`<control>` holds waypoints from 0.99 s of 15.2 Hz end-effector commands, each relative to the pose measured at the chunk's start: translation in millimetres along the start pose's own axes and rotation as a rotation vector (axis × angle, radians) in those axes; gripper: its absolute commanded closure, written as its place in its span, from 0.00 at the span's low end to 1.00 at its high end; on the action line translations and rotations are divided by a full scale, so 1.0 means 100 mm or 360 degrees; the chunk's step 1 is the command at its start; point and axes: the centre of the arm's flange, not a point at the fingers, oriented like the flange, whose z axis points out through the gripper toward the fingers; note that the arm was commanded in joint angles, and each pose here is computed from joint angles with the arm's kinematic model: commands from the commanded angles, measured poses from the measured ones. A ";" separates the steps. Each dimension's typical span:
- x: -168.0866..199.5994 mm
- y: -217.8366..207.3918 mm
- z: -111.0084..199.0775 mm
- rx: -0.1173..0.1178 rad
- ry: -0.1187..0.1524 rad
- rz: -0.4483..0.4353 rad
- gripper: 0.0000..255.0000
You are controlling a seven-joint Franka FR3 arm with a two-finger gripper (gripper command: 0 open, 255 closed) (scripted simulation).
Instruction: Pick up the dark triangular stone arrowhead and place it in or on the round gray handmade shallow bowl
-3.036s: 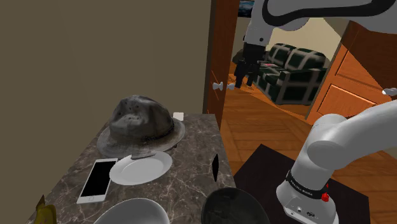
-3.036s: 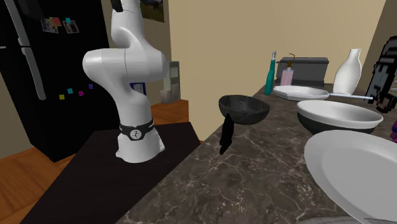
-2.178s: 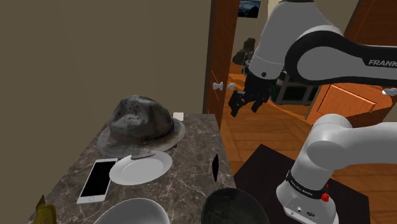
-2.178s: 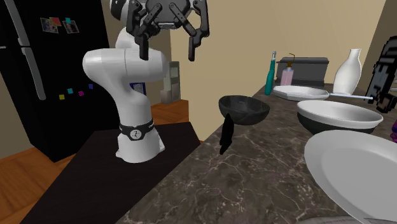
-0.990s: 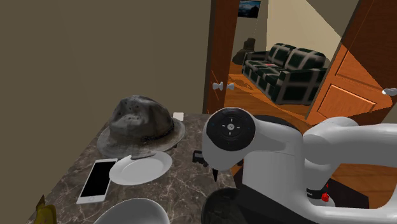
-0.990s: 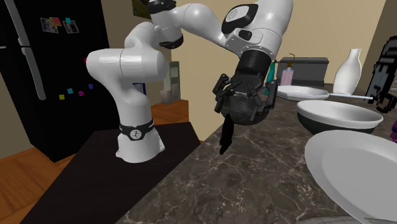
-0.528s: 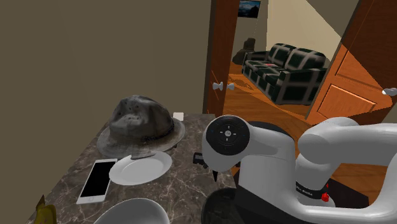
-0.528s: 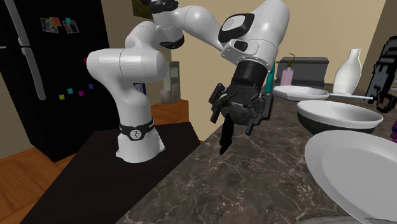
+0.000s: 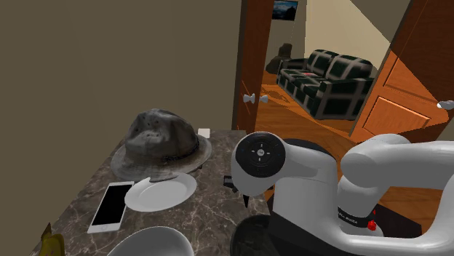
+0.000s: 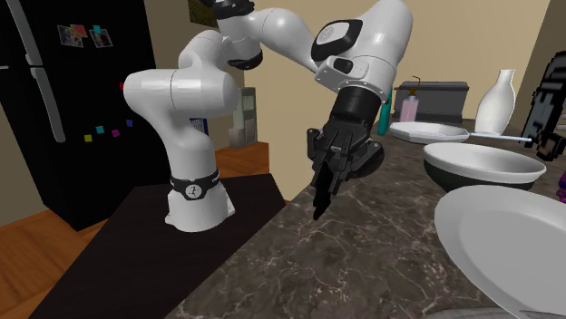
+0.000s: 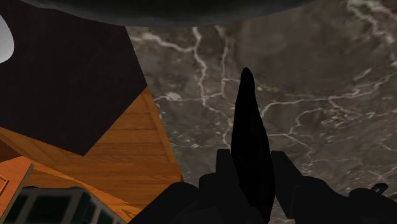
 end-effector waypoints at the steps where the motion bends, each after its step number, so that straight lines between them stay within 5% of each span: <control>1: 0.00 0.00 0.00 0.0000 0.0000 0.0000 1.00; 15: 0.24 0.02 -0.34 0.0000 0.0000 0.0000 1.00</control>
